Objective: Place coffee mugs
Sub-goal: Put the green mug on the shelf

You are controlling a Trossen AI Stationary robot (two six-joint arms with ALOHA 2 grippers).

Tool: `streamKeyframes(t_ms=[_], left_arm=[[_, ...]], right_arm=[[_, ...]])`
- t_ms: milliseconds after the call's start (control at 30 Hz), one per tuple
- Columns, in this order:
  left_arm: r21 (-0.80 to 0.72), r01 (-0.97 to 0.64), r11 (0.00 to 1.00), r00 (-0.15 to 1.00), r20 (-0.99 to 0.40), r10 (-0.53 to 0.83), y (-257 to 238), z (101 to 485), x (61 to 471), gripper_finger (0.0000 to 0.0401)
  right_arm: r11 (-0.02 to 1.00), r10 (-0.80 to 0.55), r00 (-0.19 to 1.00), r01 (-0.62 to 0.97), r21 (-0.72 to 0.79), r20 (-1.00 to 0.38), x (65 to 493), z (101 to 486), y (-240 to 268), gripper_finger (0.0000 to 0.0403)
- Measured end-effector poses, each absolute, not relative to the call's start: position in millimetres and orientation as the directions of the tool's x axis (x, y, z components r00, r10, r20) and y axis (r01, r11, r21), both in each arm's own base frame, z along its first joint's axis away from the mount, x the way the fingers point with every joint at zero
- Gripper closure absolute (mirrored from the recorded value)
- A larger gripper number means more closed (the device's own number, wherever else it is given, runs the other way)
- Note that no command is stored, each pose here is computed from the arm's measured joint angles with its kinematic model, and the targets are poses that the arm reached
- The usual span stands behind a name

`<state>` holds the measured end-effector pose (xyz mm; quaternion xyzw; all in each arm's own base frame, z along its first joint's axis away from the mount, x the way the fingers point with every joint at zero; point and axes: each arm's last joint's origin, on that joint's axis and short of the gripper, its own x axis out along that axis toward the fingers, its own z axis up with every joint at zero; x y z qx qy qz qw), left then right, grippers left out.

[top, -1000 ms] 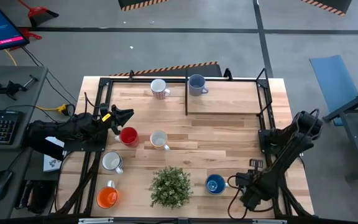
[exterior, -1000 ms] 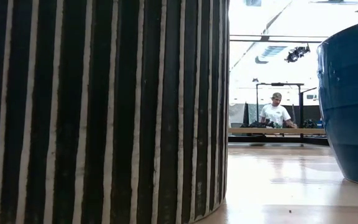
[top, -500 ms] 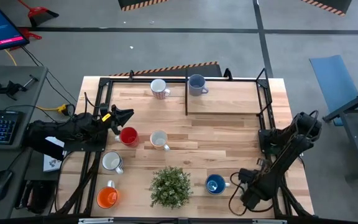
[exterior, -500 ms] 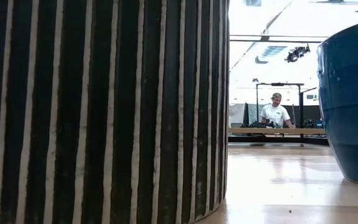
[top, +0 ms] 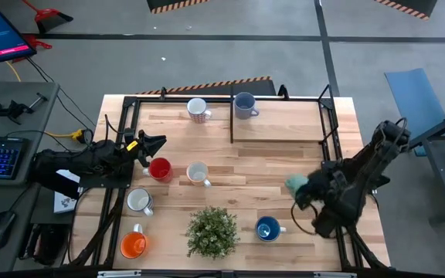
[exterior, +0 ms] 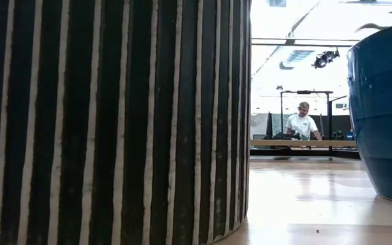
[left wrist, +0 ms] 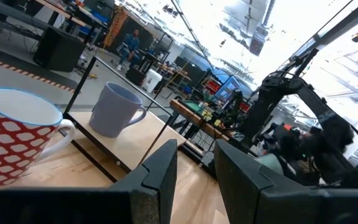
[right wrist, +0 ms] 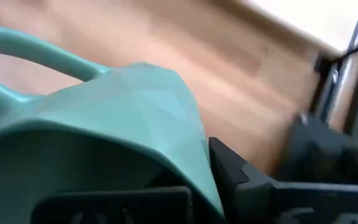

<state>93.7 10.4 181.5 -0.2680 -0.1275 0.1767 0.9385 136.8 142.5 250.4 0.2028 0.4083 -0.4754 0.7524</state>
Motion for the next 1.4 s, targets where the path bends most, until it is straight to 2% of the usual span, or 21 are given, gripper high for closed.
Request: streamKeyframes(t_ms=[133,400,533,767,1000,1267,1400], left_arm=[[-0.548,-0.263,0.794,0.905,0.145,0.400,10,182,94,0.0304],[-0.548,-0.263,0.794,0.905,0.145,0.400,10,182,94,0.0304],[-0.548,-0.263,0.794,0.905,0.145,0.400,10,182,94,0.0304],[-0.549,-0.268,0.792,0.903,0.144,0.405,10,182,94,0.0304],[-0.552,-0.284,0.784,0.894,0.143,0.424,11,181,93,0.0304],[-0.553,-0.284,0.783,0.894,0.143,0.424,11,181,93,0.0304],[-0.553,-0.283,0.783,0.894,0.143,0.424,11,181,93,0.0304]], right_arm=[[0.392,-0.619,0.233,0.919,-0.038,-0.750,149,256,112,0.0402],[0.225,-0.746,0.127,0.972,-0.067,-0.654,165,276,37,0.0402],[0.187,-0.759,0.064,0.974,-0.123,-0.648,163,285,5,0.0403],[0.259,-0.727,0.091,0.954,-0.148,-0.681,169,297,-47,0.0403],[0.377,-0.668,0.221,0.924,-0.067,-0.711,180,302,-111,0.0403],[0.386,-0.541,0.286,0.920,0.069,-0.791,176,282,-176,0.0403],[0.399,-0.461,0.272,0.914,0.077,-0.845,181,274,-199,0.0403]])
